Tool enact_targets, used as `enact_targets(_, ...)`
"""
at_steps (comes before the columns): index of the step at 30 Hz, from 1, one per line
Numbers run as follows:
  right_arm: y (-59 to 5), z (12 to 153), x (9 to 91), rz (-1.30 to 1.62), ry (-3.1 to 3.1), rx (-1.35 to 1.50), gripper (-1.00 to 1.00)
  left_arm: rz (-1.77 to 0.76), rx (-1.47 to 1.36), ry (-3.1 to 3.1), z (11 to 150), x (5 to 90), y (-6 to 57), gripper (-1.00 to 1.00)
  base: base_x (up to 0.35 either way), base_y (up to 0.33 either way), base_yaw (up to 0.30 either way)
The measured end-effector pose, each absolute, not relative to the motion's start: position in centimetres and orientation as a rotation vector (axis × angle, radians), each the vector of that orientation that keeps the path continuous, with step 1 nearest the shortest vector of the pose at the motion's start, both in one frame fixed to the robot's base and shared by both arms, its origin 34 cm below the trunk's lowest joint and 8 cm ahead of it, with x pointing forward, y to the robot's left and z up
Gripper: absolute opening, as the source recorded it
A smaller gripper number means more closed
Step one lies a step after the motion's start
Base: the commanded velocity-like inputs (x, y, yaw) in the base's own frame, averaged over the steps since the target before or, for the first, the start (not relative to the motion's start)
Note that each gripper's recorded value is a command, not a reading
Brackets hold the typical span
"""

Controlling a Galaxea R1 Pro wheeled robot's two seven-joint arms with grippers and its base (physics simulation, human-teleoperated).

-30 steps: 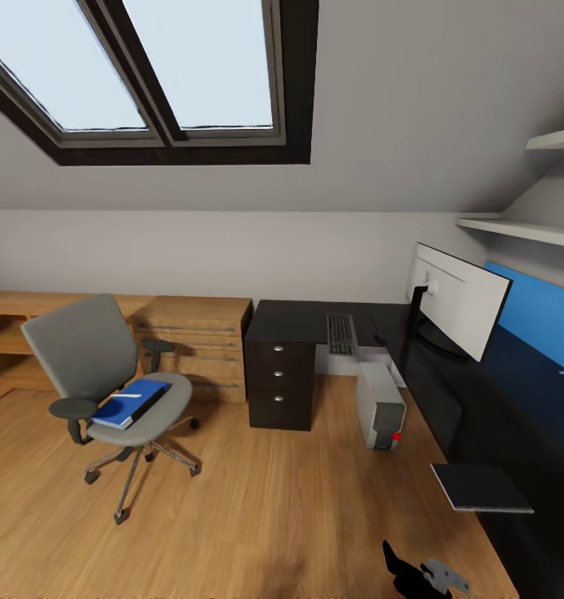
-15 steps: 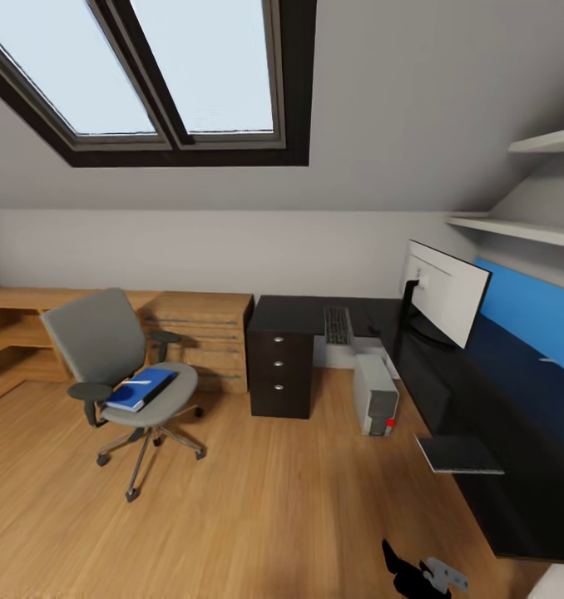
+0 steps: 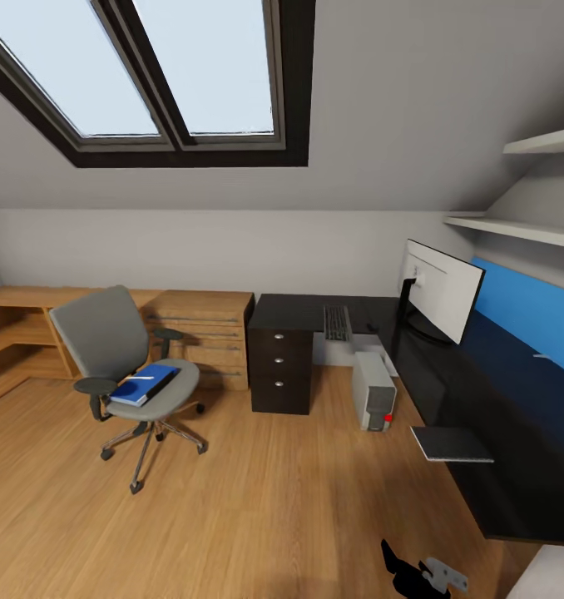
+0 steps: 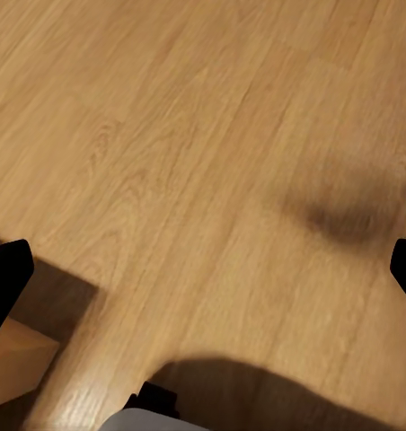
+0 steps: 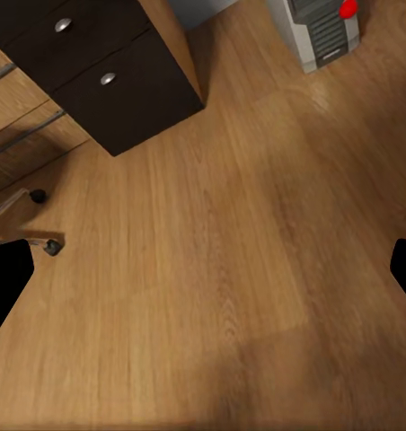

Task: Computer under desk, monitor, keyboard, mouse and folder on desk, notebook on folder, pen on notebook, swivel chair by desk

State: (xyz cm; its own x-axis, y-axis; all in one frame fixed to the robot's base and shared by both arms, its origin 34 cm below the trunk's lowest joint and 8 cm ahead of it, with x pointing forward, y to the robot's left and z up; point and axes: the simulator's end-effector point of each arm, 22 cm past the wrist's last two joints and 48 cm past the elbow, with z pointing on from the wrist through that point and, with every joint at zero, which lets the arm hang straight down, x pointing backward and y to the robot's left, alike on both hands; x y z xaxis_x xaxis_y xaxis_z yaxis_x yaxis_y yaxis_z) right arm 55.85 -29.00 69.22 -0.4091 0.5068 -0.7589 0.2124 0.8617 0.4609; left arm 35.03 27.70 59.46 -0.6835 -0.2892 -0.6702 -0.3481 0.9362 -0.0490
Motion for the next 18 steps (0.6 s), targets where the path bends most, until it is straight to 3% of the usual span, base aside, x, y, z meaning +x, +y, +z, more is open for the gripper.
enact_targets(18,-28.93,69.2,55.87,0.356,1.999,0.532,1.0,0.101,-0.446,2.365,59.46,35.08,27.48,1.0,-0.001,0.0,0.0)
